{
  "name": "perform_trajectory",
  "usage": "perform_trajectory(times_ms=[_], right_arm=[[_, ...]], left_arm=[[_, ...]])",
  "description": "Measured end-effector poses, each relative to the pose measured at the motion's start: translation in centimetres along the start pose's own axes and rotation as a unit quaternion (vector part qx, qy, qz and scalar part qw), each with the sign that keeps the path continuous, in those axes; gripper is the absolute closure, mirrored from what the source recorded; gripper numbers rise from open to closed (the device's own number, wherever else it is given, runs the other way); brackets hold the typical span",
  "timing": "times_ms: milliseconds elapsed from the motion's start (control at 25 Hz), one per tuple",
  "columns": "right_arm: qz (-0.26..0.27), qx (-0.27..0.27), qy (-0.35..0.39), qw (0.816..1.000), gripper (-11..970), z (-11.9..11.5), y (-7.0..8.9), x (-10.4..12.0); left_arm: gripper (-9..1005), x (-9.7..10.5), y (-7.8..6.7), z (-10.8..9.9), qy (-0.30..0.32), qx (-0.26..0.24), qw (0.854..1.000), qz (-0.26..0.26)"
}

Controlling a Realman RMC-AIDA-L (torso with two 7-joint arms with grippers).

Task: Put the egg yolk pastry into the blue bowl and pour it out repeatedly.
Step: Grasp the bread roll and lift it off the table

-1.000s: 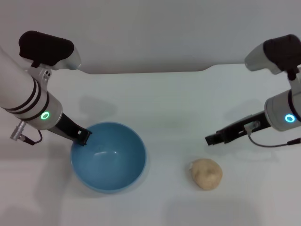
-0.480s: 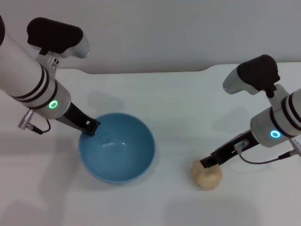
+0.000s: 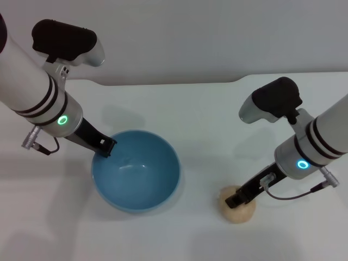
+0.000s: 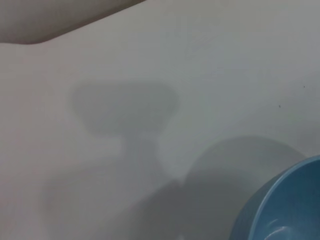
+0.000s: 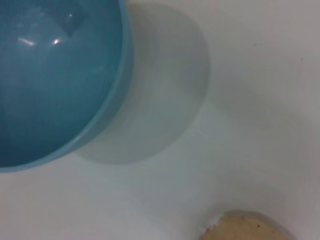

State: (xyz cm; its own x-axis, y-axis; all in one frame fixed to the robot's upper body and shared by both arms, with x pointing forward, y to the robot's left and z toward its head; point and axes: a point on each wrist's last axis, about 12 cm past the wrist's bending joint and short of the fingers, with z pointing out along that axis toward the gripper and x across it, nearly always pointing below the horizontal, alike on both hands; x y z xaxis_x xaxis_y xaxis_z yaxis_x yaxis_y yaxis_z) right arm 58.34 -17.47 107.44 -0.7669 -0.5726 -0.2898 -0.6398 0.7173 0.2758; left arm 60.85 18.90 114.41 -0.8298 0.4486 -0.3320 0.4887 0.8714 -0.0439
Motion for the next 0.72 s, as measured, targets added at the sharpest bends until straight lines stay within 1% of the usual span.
perform_trajectory(times_ms=[160,400,720], right_arm=[[-0.012,0.004,0.005,1.000,601,0.32,0.28,-0.04],[-0.028,0.012,0.013,0.999,710,0.74,0.54,0.14],[-0.046,0.013,0.005,0.999,763,0.49,0.69,0.10]], left_arm=[[968,0.02,-0.02,0.02,0.001,0.000,1.000,0.001],[969,0.05,-0.05,0.05,0.002,0.000,1.000,0.002],[969,0.15,-0.17,0.09,0.007,0.000,1.000,0.009]])
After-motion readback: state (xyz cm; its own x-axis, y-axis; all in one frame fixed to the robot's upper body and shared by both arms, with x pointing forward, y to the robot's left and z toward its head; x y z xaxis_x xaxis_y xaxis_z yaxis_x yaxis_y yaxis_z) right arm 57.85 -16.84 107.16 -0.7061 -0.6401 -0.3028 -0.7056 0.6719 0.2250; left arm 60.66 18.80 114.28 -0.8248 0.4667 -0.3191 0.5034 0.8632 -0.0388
